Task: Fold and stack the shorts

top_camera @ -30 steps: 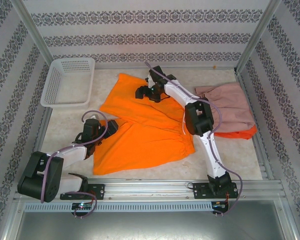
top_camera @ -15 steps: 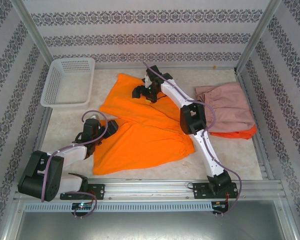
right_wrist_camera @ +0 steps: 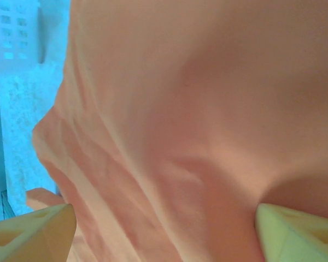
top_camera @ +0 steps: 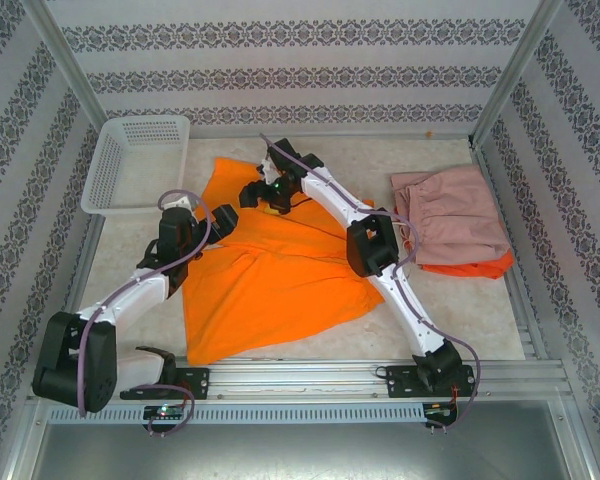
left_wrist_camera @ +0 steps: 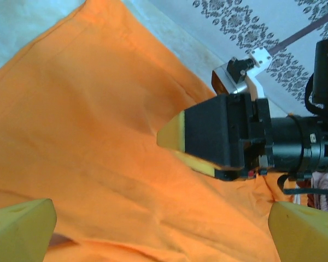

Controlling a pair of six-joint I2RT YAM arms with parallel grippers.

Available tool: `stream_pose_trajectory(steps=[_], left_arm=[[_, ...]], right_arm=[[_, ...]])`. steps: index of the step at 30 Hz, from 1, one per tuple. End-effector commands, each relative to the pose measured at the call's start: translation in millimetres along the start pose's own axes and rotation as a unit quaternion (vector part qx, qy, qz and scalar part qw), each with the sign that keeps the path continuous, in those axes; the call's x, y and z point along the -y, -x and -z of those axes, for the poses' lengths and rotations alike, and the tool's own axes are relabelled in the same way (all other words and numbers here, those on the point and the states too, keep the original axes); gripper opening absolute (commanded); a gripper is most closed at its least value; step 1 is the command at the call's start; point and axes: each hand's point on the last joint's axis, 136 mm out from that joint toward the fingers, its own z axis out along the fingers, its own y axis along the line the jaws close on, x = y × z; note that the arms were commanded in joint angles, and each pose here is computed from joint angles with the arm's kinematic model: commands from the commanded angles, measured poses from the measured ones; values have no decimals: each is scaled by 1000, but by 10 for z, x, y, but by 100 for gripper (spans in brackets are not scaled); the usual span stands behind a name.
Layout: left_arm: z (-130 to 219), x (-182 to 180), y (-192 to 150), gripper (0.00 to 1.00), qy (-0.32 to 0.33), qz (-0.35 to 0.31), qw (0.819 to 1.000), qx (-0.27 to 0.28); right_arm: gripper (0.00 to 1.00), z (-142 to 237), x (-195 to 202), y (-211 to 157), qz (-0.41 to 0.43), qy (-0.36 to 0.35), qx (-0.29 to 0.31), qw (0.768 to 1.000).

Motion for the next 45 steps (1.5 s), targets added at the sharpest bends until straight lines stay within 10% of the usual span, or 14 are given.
stream_pose_trajectory(steps=[1,9,16,32,45], left_arm=[[-66,125,157,100,-14,-4,1000,-1],[-302,212,219,100,-37,21,999,-14],[-597,103,134,100,-44,49,997,-43],[-995,-420,-90,100,15,53,995,-84],[-1127,-579,-132,100,34,58,994,-89]], right_arm=[[86,408,-320,212,46,13,47,998],[87,1693,-828,459,110,-7,173,979],[88,2196,-513,224,94,-56,194,975],[88,2088,1318,-439,-53,-181,150,971],[88,1705,1834,-259,-113,-175,109,972]])
